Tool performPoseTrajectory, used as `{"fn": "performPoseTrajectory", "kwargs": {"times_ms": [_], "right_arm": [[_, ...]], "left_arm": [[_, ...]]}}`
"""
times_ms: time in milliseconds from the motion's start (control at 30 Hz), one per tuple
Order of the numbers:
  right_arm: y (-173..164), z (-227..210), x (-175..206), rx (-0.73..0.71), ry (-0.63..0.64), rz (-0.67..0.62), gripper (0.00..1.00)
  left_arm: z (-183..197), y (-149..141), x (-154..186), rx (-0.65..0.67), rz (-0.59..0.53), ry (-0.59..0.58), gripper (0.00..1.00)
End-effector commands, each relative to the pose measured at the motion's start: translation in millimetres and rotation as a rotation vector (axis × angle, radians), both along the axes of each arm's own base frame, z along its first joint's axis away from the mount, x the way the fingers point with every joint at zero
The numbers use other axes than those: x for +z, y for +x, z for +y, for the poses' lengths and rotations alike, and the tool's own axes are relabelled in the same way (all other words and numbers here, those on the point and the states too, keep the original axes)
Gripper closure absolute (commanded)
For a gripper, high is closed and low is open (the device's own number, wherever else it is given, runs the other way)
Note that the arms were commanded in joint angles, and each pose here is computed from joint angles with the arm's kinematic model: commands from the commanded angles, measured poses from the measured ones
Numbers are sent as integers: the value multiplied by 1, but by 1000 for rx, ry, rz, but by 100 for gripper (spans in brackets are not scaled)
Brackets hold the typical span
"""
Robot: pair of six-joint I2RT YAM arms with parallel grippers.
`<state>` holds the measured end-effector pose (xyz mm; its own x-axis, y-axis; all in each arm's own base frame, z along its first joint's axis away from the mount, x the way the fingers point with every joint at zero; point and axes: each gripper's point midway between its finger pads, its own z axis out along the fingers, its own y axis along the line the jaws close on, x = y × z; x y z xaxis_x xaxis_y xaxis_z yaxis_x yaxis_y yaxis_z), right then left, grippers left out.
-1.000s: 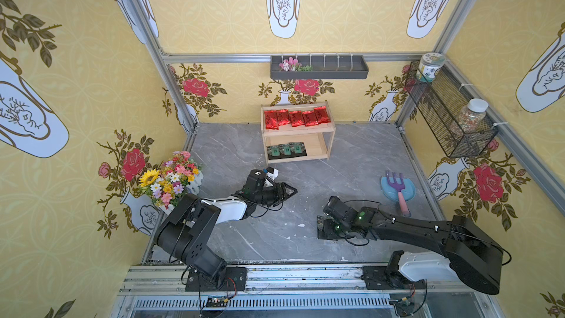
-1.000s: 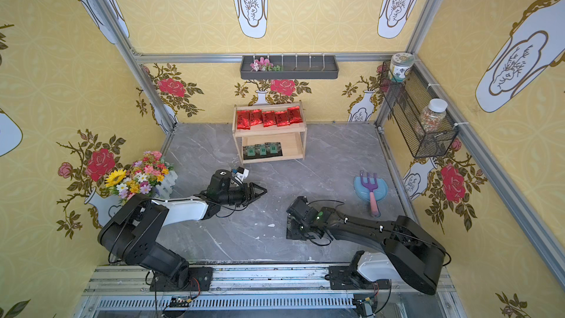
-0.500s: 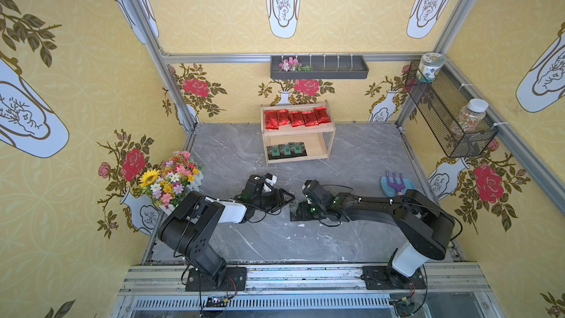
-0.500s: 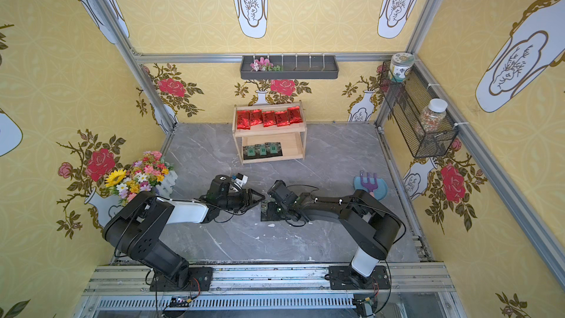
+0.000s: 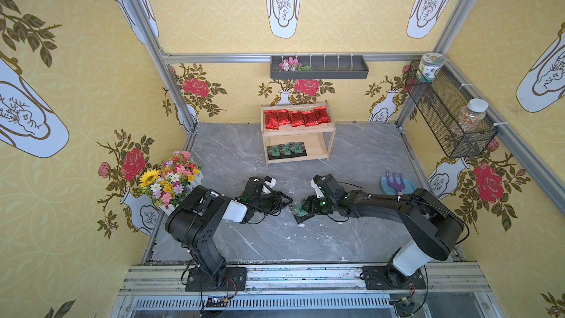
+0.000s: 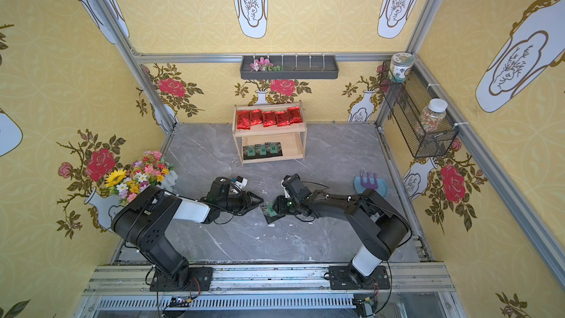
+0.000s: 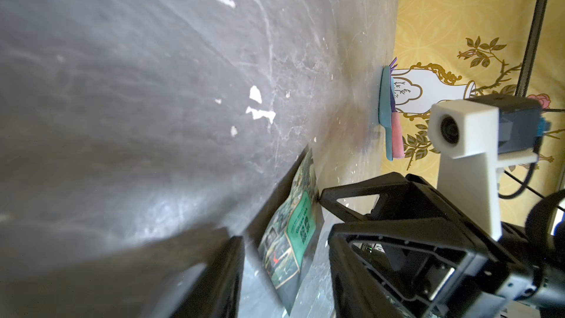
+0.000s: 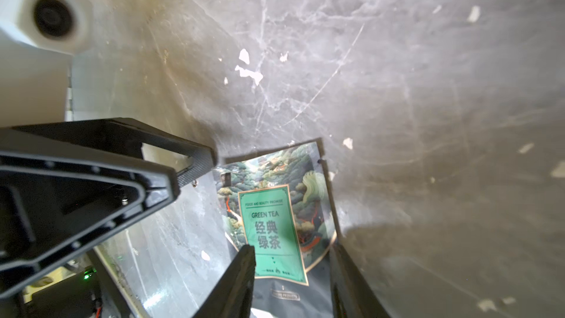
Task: Place the tea bags on the shelf by color
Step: Move the tea bag to the center of the board, then pick up the tea bag from the center of the board.
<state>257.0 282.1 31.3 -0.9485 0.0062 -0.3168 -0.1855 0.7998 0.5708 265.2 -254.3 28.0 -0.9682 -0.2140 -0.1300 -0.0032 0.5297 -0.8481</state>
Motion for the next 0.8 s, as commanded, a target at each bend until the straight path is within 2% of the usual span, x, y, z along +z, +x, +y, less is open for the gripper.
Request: {"fn": "performPoseTrajectory", "kwargs": {"times_ms": [0,433,767], "right_arm": [[10,6,14,22,81,-52,58],[9,-2,-9,12,84,-16,61],[11,2,-12,6,109,-9,61]], "left_arm": [[-2,-1,2,-13,-7,-22,50],[-5,-6,-3,-24,19,-40,55],[-10,-4,-1,-42,14,-55,71]]}}
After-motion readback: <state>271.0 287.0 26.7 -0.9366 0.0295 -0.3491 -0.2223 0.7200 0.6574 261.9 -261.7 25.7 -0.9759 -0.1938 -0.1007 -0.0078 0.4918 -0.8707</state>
